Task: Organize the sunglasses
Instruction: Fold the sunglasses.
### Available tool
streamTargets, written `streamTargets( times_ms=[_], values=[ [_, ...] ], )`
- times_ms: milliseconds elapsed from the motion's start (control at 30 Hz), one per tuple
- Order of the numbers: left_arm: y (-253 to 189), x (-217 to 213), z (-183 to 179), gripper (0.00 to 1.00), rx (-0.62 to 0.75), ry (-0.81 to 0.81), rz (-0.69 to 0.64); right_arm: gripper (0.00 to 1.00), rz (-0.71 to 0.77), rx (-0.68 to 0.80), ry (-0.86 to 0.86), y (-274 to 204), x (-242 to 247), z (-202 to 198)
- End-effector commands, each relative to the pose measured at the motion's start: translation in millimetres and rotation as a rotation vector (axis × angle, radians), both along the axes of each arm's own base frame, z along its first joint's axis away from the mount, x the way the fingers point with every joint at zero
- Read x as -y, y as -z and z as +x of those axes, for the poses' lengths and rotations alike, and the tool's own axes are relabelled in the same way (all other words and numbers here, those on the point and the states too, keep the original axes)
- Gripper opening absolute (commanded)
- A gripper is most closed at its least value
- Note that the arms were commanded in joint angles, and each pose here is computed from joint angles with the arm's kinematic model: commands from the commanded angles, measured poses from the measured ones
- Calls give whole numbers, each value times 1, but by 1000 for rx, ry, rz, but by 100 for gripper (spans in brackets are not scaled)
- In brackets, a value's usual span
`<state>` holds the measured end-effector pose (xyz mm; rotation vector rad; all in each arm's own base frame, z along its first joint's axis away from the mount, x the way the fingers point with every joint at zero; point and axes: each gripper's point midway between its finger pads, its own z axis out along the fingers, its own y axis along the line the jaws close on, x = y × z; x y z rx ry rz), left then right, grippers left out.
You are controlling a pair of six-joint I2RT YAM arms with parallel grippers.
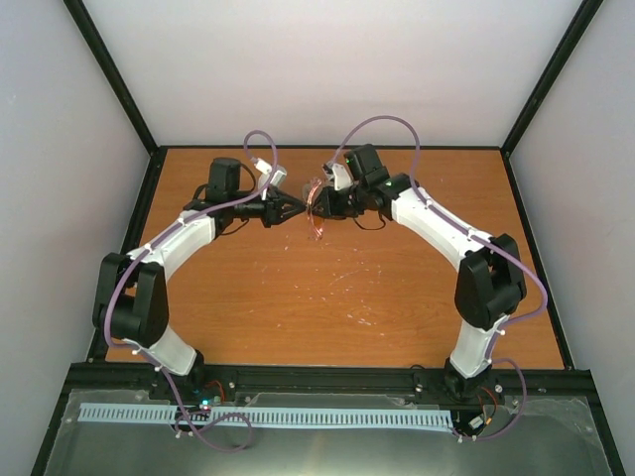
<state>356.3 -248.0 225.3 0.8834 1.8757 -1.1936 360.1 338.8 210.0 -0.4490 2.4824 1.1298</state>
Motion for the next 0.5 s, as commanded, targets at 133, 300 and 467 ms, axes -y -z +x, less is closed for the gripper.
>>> streamTargets(
  times_ms=[133, 300, 467],
  values=[
    [24, -26, 37, 56, -5, -161, 110, 3, 39, 26, 60, -16, 23, 2],
    [55, -21, 23, 19, -73, -98, 161, 3, 33, 56, 135, -19, 54, 23],
    [99, -3, 5, 6, -133, -18, 294, 3, -23, 99, 160, -19, 76, 52]
  ],
)
